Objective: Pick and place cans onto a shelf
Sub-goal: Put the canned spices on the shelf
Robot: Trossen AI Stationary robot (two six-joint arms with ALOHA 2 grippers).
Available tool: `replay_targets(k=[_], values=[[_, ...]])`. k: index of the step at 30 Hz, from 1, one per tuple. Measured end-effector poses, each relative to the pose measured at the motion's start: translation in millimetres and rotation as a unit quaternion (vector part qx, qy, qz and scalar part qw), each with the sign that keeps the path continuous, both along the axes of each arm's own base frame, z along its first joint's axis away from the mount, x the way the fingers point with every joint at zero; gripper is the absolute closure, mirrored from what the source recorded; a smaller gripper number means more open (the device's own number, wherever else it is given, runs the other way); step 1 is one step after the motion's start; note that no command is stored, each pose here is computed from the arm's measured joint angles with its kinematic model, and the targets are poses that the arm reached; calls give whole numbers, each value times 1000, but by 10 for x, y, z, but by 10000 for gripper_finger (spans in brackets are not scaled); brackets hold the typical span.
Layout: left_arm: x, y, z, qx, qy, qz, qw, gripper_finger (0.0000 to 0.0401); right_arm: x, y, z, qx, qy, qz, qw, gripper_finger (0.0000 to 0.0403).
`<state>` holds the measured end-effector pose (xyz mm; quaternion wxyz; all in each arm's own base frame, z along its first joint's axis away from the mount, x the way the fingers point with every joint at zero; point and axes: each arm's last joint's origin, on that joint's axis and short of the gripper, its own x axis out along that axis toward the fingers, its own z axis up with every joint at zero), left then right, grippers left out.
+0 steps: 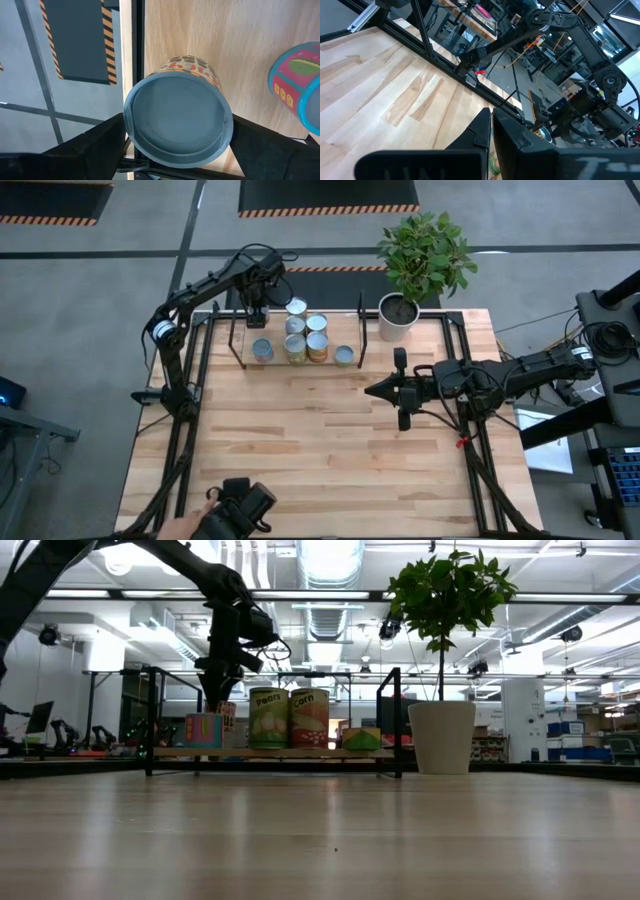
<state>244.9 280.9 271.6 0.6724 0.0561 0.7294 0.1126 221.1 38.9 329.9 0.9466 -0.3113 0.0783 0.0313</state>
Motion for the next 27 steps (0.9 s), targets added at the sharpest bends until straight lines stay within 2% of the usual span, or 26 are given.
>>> replay_targets(k=[15,27], values=[[-33,-47,-144,-22,18,12,1000,87,0,0,0,0,0,0,1000,394],[-28,-41,-146,-18,14,16,1000,87,0,0,0,0,0,0,1000,394]])
